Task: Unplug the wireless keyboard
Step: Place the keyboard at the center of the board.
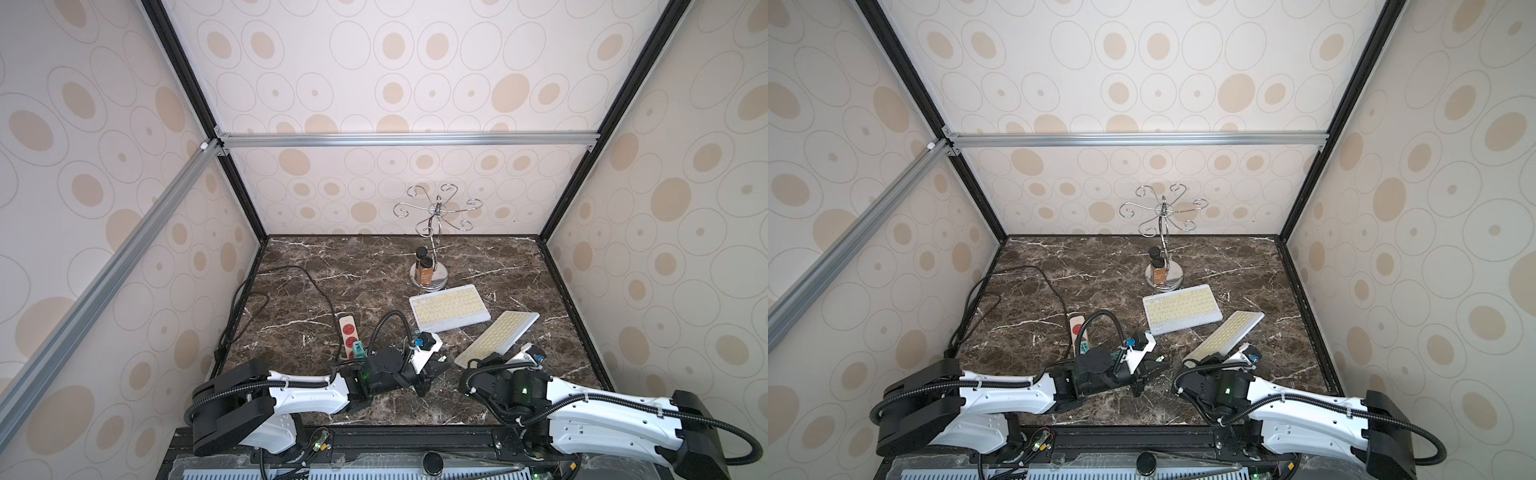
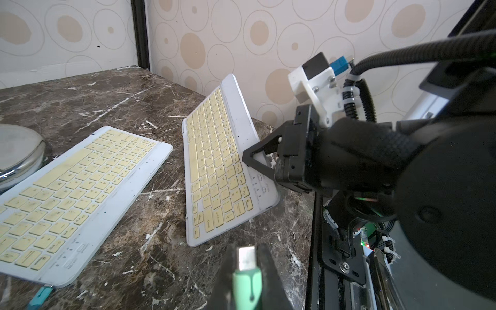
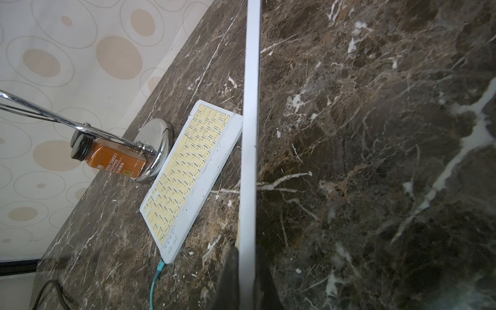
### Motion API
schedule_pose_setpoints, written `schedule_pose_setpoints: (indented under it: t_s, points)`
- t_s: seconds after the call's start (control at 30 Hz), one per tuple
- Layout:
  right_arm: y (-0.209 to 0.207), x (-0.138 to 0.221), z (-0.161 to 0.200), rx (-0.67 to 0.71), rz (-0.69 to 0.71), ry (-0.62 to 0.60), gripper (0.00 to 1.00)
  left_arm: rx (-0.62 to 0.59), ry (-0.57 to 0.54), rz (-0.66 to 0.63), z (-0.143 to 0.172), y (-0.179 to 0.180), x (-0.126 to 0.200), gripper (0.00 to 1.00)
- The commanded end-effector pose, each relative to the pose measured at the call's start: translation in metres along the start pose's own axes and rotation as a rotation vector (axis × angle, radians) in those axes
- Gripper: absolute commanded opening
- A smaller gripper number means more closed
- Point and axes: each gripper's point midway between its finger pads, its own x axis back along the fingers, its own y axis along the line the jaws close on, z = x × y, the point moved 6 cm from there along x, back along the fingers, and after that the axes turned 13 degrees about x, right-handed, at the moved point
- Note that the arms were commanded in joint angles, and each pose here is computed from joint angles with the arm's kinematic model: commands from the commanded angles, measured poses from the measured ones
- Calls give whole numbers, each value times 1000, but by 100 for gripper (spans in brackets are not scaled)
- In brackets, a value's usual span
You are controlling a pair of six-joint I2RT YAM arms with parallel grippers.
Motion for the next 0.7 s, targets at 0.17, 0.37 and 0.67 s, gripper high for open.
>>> schedule_pose_setpoints:
  t_s: [0.17, 0.37, 0.67]
  points:
    - [-5, -21, 38, -453, 127, 171, 0, -35, -21, -21, -4, 1, 5, 0]
    - [-7, -31, 54, -428, 186, 207, 0, -37, -31, -27, -5, 2, 8, 0]
    - [-10, -32, 56, -426, 211, 217, 0, -40, -36, -32, -7, 2, 9, 0]
